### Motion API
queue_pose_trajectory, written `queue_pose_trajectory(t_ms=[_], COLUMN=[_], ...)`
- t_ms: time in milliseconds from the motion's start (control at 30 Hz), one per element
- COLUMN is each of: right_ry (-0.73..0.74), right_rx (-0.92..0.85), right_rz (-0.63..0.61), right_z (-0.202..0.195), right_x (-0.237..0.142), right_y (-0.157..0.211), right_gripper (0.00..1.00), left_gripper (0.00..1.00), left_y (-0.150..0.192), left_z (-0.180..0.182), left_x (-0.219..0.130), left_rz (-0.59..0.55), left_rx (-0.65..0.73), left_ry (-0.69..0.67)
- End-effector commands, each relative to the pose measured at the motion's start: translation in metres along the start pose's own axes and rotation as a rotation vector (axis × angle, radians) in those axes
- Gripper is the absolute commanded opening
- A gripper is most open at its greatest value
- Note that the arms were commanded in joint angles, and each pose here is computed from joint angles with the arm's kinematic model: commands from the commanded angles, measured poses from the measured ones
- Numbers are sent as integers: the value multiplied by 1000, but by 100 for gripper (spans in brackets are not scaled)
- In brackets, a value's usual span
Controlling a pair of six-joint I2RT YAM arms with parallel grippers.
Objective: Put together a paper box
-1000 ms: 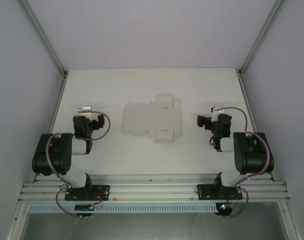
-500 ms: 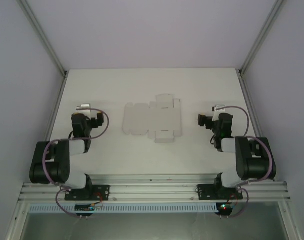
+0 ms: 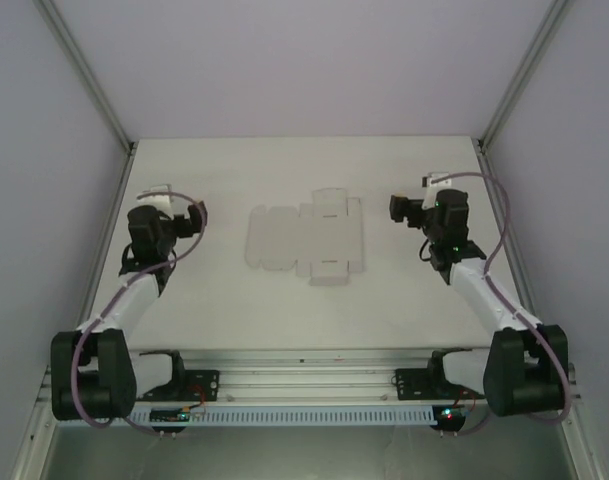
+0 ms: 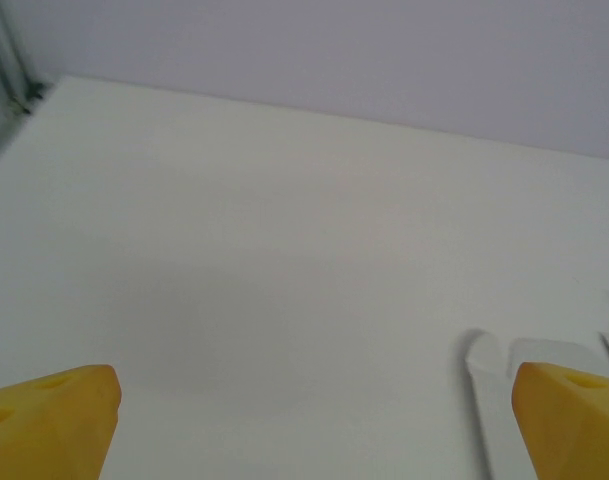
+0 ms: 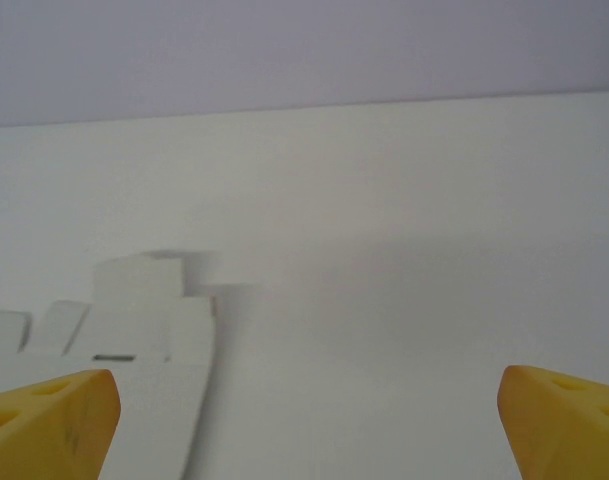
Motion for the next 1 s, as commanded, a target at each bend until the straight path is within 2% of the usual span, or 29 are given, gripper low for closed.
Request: queue_pose_trajectory(t_ms=[0, 167, 433, 600, 633, 967], right_ry=[-57, -237, -337, -319, -308, -258], right_rx=[133, 181, 144, 105, 102, 95], right_rz=[208, 315, 495, 601, 625, 684], right_z=[16, 52, 96, 106, 106, 92], right_x=[-3, 14, 62, 89, 93, 109], right_y=[19, 27, 52, 73, 79, 113], right_gripper=[97, 90, 90, 95, 99, 99], left_gripper=[99, 99, 100, 100, 100, 100], left_y=[16, 30, 59, 70, 73, 86], left_z=[-19, -44, -70, -75, -75, -81], left_x=[3, 22, 64, 80, 82, 94], left_rz=[233, 390, 585, 628, 635, 679], left_rx=[-65, -82, -107, -120, -125, -149], left_ry=[116, 198, 322, 328, 333, 390])
Point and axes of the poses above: each hand's point on the last joint's axis, 136 mm out from that joint toward the fingers, its own x axis out along the fingers, its own z axis along the line the jaws close on, y = z × x, the point moved 8 cm from there along -x, back along the fingers, and after that the axes turned 1 degree about x, right-handed, at the moved point
